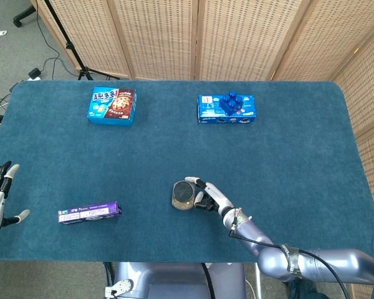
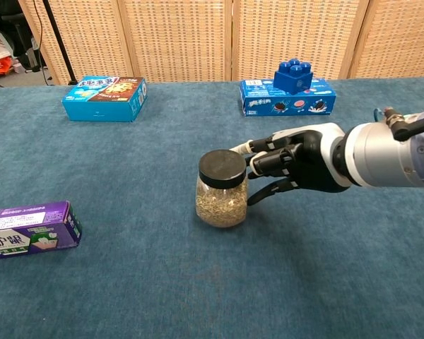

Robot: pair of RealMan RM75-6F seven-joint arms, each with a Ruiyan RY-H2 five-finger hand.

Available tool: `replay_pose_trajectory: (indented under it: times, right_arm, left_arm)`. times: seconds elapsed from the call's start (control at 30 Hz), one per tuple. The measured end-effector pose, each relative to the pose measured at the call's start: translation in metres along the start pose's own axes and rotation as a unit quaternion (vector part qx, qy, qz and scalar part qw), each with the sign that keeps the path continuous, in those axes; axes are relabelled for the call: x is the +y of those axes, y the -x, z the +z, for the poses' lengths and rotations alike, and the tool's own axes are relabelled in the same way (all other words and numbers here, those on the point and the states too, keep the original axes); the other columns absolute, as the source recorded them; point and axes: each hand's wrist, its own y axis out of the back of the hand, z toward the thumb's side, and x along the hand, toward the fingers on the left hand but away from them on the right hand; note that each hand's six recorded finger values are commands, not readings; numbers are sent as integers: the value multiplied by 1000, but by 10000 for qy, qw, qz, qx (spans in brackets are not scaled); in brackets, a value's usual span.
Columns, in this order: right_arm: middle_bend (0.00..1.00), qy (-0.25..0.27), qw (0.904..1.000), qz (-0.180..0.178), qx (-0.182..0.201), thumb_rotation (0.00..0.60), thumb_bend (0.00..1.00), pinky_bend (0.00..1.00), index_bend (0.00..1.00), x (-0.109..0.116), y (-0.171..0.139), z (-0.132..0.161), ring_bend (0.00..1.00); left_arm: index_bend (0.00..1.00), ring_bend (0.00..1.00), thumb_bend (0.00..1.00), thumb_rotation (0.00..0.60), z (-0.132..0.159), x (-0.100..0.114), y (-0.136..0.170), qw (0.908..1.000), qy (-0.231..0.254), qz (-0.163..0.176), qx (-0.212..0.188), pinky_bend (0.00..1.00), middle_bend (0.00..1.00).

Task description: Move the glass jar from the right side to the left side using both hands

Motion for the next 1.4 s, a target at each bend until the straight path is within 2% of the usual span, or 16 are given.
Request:
replay_pose_trajectory:
  times: [0.17,0.4,0.57,0.67,0.77,0.87,0.9,0.97,1.0,1.1,1.23,1.3,1.4]
  right_arm:
    - [57,-38,9999,-66,69,600,1000,240,106,4,-3,4,0]
    - [48,-338,9988,-279,208,600,1000,240,106,20,-11,5,0]
    - [46,-713,9937,-666,554,600,1000,240,106,44,-22,11,0]
    - [45,-1146,9839,-1049,887,600,1000,240,106,63,-32,15,0]
    - [33,-1770,9638,-1559,1239,600,1000,240,106,87,-46,16,0]
    - [7,-2497,9314,-2142,1557,600,918,235,106,113,-65,14,0]
    - [3,-2795,9154,-2377,1654,600,885,223,106,124,-75,10,0]
    - [0,-3209,8908,-2709,1736,600,865,188,106,140,-92,2,0]
    - [0,-3455,8759,-2896,1722,600,865,170,106,150,-104,-6,0]
    - [0,-3984,8465,-3188,1521,600,865,157,106,172,-133,-29,0]
    - [0,-4313,8175,-3577,1328,600,870,153,106,188,-166,-51,0]
    - [0,-4378,8045,-3815,1249,600,878,145,106,193,-188,-65,0]
    - [0,-4429,7974,-3959,1058,600,878,100,106,194,-214,-87,0]
  left_arm:
    - [0,0,0,600,-1,1,0,10000,10,7,8,0,0]
    - [0,0,0,600,0,0,0,10000,0,14,-3,0,0]
    - [0,0,0,600,1,2,1,10000,19,33,-32,0,0]
    - [0,0,0,600,1,3,2,10000,33,55,-62,0,0]
    - [0,0,0,600,4,5,2,9998,84,98,-150,0,0]
    - [0,0,0,600,8,8,1,9993,191,162,-289,0,0]
    - [0,0,0,600,11,10,0,9988,250,215,-363,0,0]
    - [0,0,0,600,15,13,0,9979,327,300,-476,0,0]
    - [0,0,0,600,17,15,-1,9972,367,351,-549,0,0]
    - [0,0,0,600,28,19,-2,9946,447,440,-828,0,0]
    - [0,0,9,600,59,31,-7,9853,424,523,-1568,0,0]
    - [0,0,80,600,82,38,-10,9760,319,587,-2074,0,0]
    - [2,0,351,600,119,46,-13,9576,108,608,-2813,0,0]
